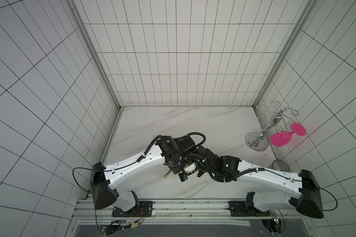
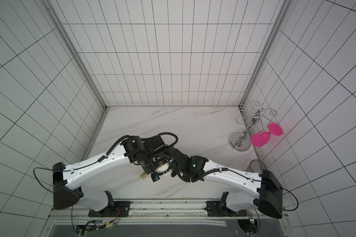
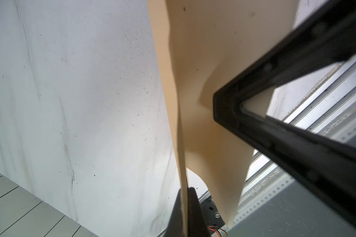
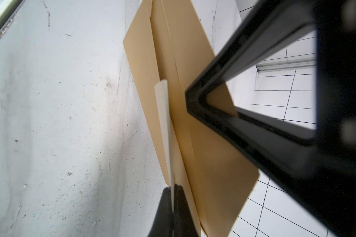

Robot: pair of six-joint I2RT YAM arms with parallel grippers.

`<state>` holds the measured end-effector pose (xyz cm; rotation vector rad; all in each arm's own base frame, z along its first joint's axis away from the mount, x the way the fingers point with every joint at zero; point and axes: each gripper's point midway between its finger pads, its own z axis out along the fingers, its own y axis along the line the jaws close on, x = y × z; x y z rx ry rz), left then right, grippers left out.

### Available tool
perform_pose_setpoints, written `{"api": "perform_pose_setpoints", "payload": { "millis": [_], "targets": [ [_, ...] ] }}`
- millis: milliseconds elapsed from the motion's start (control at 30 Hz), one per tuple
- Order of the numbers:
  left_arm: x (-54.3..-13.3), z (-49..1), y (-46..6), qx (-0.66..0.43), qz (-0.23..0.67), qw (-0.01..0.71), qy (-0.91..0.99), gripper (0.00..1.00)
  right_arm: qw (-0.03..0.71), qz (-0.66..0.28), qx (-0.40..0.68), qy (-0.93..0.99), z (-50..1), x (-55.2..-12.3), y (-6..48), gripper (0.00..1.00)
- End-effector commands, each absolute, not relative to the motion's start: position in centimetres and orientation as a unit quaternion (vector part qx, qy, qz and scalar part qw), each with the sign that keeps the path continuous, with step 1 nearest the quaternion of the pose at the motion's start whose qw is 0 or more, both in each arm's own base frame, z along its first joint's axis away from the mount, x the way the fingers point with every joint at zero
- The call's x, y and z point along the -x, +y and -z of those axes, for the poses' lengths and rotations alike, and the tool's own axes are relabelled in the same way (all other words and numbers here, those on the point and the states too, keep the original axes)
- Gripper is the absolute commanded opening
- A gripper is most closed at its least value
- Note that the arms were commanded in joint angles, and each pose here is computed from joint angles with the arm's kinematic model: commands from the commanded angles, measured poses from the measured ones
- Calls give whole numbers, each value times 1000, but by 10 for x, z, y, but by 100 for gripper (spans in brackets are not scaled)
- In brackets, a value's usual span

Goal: Fold the letter paper in half and place it into the envelope
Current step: Place the letter paper in the envelope.

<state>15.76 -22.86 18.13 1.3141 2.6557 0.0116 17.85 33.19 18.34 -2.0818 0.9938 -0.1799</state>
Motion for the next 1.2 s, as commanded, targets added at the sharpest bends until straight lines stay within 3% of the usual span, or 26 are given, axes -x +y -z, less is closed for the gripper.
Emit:
{"api": "perform_pose_setpoints", "payload": {
  "millis": [0,767,1167],
  "targets": [
    [-131,-213,-301,-523,132,146,830,0,472,71,801,361,-201,-180,362,0],
    [-122,-225,-299,-531,152,139,822,0,471,65,812,339,-195,-152,381,0],
    [-121,-240,-300,-526,162,144,823,0,460,13,810,363,-204,-143,370,0]
  ]
}}
